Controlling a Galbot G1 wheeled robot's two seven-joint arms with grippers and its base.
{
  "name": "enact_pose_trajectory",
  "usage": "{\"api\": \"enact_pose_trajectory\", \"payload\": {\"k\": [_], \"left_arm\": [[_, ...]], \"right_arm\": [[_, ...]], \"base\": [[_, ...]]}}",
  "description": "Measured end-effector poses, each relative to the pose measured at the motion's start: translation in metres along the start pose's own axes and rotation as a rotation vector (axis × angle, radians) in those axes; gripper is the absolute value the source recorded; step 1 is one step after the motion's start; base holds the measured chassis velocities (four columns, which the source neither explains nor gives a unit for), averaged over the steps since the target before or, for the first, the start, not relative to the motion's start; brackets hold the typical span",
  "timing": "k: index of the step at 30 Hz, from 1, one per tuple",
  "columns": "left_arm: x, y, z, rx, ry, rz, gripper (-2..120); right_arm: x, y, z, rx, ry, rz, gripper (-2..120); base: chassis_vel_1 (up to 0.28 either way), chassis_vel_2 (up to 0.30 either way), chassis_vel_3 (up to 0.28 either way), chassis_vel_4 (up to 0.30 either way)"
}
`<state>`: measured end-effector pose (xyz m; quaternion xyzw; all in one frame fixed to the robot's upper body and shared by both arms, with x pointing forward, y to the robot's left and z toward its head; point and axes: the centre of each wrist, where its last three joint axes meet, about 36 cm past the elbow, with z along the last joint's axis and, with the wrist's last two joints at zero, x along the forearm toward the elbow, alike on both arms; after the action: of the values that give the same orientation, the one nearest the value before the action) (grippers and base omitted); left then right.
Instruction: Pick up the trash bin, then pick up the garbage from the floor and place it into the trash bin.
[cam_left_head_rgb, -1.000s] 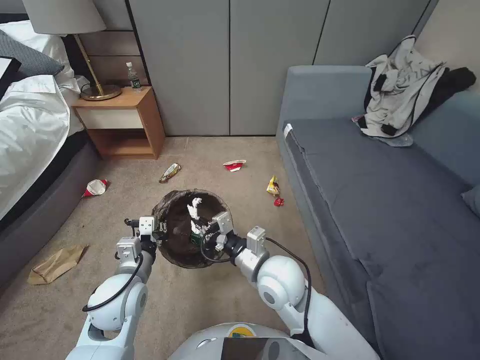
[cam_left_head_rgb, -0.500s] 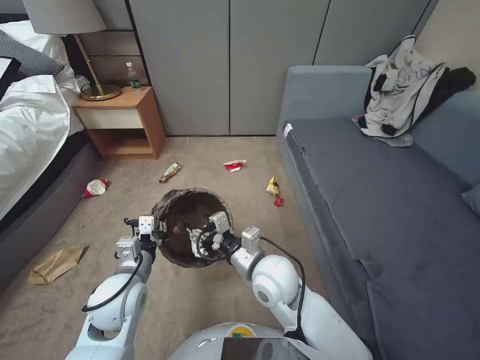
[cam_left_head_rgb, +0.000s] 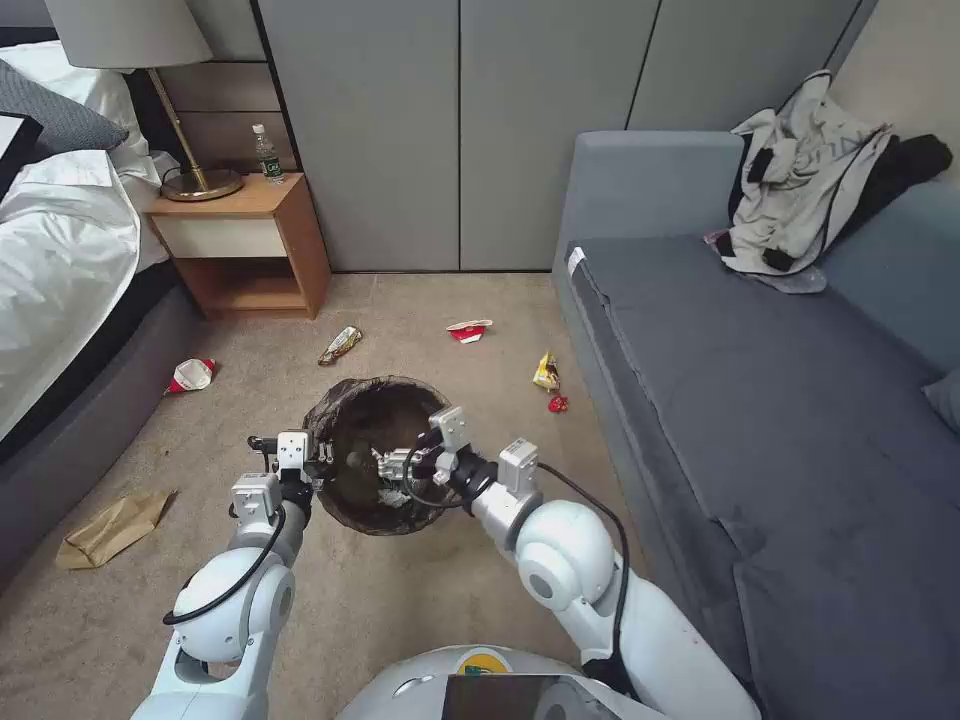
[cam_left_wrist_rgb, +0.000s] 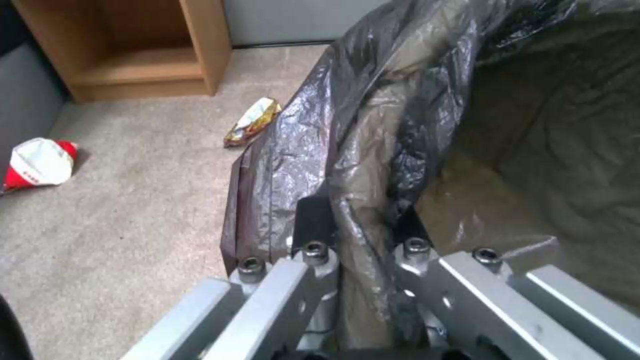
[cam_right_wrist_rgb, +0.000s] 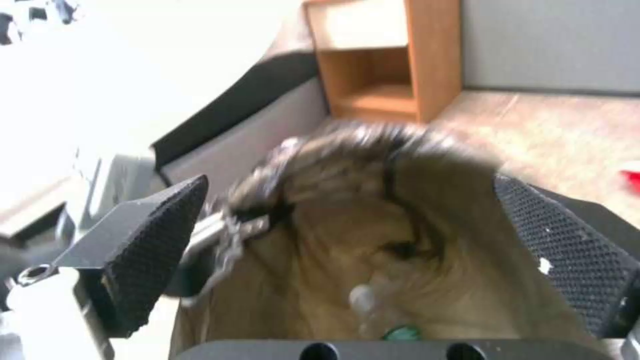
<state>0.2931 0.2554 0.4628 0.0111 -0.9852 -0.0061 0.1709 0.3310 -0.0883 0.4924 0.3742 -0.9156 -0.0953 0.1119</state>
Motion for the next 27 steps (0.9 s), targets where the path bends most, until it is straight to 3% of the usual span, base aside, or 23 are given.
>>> {"api": "enact_pose_trajectory", "payload": {"k": [4,14,16,20,23,27], "left_arm": [[-0.001,0.001,0.000,0.000,0.001,-0.001,3],[-0.002,0.003,0.001,-0.002,0.002,-0.008,3],[-0.001,0.004,0.000,-0.004,0.001,-0.009,3],[0.000,0.005,0.000,-0.005,0.000,-0.010,3],[0.002,0.008,-0.001,-0.009,-0.004,-0.015,3],[0.003,0.010,-0.002,-0.012,-0.007,-0.015,3]], "right_arm": [[0.030,-0.011,-0.023,0.008,-0.085,0.051,100],[0.068,-0.017,-0.025,0.002,-0.178,0.201,100],[0.078,-0.024,-0.017,0.046,-0.208,0.298,100],[0.086,-0.030,-0.010,0.121,-0.232,0.378,100],[0.101,-0.042,0.002,0.237,-0.275,0.511,100],[0.116,-0.054,0.016,0.278,-0.301,0.595,100]], "base": [[0.000,0.000,0.000,0.000],[0.000,0.000,0.000,0.000],[0.000,0.000,0.000,0.000],[0.000,0.000,0.000,0.000],[0.000,0.000,0.000,0.000],[0.000,0.000,0.000,0.000]]}}
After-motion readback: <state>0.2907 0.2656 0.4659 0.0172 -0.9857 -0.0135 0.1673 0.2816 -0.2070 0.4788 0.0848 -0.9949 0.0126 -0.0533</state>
